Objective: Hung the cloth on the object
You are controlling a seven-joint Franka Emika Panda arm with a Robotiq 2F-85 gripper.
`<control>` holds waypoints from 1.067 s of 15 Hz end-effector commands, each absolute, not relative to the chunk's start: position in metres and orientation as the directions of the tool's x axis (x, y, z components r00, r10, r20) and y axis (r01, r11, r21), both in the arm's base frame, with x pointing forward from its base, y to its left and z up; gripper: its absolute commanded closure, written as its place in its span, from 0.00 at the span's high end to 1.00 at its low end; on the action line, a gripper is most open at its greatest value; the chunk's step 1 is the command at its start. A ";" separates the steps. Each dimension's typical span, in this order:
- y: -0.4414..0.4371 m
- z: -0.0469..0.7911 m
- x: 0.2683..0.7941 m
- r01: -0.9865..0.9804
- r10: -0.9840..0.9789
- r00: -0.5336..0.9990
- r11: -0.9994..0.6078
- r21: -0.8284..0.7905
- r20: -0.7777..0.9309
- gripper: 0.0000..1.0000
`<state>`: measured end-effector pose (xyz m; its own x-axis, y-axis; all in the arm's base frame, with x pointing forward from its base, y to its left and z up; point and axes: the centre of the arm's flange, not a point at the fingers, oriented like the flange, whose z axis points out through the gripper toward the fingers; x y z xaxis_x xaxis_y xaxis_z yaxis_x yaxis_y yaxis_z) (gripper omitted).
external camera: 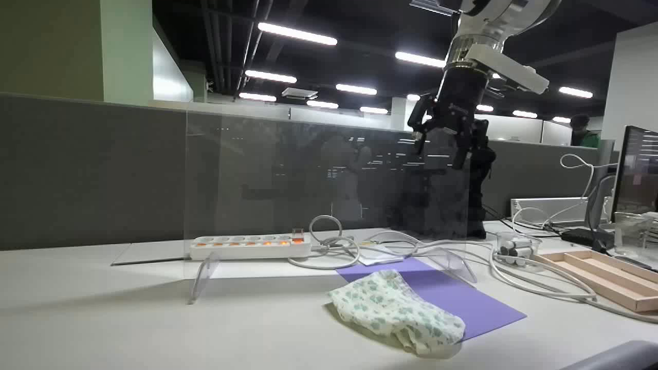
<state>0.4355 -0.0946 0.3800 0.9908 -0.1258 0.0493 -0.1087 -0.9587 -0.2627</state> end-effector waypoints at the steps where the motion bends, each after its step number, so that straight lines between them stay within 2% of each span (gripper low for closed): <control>1: -0.095 0.380 0.436 -0.109 -0.126 0.991 -0.959 -0.262 0.049 1.00; 9: -0.095 0.380 0.436 -0.108 -0.126 0.991 -0.959 -0.262 0.051 1.00; 16: -0.051 0.313 0.447 -0.022 -0.037 0.992 -0.991 -0.130 0.116 1.00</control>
<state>0.4427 -0.0657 0.3458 0.9929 -0.0678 0.0979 -0.0486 -0.9812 -0.1866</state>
